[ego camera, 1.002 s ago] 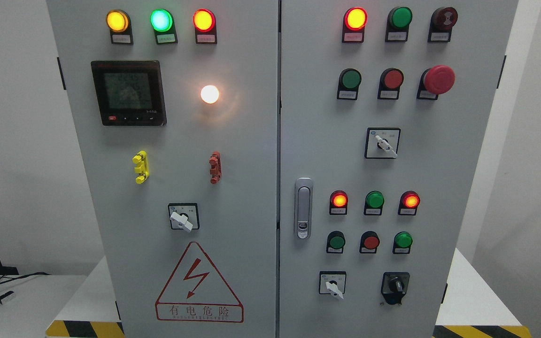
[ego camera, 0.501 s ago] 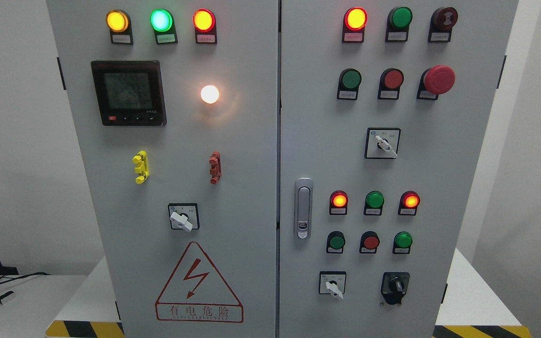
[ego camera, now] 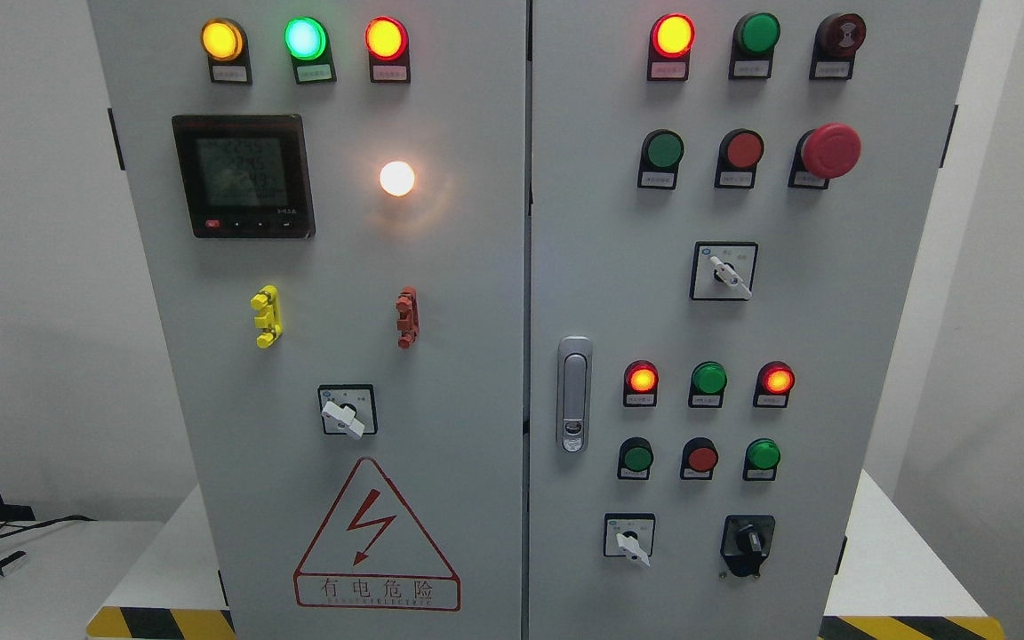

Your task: Trip black knob to open circuit

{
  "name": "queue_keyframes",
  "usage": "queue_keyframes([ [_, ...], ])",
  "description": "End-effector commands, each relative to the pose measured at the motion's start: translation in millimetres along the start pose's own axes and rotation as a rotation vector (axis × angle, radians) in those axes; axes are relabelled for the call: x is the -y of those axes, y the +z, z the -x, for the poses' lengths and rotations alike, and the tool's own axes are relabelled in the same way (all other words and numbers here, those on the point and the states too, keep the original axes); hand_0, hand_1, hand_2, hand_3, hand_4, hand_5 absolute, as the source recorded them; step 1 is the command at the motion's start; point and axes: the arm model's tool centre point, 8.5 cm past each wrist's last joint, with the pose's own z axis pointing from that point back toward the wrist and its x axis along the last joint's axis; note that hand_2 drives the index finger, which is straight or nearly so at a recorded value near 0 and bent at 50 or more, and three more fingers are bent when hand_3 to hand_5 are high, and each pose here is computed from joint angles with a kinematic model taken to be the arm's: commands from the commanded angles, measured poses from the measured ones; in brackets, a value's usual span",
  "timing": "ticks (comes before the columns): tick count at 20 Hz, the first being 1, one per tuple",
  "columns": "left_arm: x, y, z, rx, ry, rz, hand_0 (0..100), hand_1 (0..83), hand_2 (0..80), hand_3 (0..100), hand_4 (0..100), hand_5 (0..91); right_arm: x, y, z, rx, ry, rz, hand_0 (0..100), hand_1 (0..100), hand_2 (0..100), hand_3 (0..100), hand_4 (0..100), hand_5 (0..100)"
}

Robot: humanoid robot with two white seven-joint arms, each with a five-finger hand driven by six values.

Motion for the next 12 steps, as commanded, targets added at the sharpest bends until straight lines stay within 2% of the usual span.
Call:
queue_keyframes([
  [1, 0, 0, 0, 0.003, -0.03, 0.005, 12, 38.9, 0.0, 0, 0, 0.0, -16, -43, -96, 0.334, 0.014, -0.055, 19, 62, 27, 61, 68, 81],
  [5, 0, 0, 0, 0.003, -0.03, 0.005, 12, 38.9, 0.0, 0, 0, 0.0, -31, -56, -111, 0.395, 0.059, -0.082, 14, 72, 24, 59, 70, 86],
  [9, 0, 0, 0, 0.003, -0.03, 0.005, 12, 38.9, 0.0, 0, 0, 0.0, -44, -82, -122, 0.397, 0.057, -0.069, 13, 73, 30, 64, 75, 89],
  [12, 0, 0, 0, 0.003, -0.03, 0.005, 12, 38.9, 0.0, 0, 0, 0.0, -60, -101, -125, 0.351, 0.046, -0.076, 19, 72, 35, 68, 80, 94],
])
